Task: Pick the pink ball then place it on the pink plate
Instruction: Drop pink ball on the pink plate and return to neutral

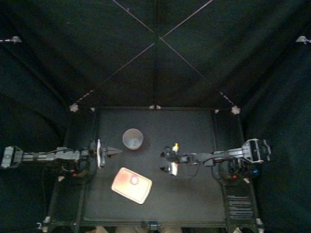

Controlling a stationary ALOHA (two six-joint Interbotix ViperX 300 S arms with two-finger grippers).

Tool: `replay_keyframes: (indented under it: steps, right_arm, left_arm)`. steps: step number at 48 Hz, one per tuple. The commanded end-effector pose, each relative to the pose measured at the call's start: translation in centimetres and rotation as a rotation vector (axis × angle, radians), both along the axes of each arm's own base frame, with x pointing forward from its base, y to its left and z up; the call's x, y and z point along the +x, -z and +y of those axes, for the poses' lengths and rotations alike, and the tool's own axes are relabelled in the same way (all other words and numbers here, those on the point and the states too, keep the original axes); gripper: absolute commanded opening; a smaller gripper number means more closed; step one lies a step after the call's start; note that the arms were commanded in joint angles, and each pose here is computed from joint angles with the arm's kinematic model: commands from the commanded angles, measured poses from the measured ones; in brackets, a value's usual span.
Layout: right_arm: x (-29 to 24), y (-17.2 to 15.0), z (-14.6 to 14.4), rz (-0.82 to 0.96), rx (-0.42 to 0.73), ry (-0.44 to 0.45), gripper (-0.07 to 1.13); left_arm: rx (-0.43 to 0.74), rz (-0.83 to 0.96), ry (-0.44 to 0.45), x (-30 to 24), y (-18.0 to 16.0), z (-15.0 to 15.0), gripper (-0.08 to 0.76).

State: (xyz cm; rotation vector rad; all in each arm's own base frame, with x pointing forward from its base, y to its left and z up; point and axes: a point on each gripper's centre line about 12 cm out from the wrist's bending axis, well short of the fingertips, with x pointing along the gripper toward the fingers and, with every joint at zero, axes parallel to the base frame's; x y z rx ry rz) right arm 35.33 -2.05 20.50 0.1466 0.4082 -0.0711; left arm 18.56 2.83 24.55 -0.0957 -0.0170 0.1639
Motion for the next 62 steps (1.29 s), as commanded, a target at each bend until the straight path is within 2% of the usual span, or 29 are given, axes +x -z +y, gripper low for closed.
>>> replay_keyframes:
  steps: [1, 15, 27, 62]
  right_arm:
    - [-2.5, -2.1, -0.8, -0.092, 0.017, 0.041, 1.0]
    - [-8.9, -5.2, -0.4, -0.261, 0.012, 0.051, 0.99]
    - [-12.6, -5.6, -0.1, -0.341, 0.016, 0.055, 0.99]
    - [-14.3, -4.6, 0.0, -0.346, 0.031, 0.066, 0.99]
  left_arm:
    - [0.002, -0.004, -0.002, 0.1, -0.2, 0.0, 0.001]
    - [0.001, 0.013, 0.002, 0.0, 0.4, 0.0, 0.001]
    - [0.002, 0.017, 0.002, -0.1, 0.6, 0.0, 0.001]
    - [-0.001, 0.029, 0.002, -0.2, 1.0, -0.1, 0.001]
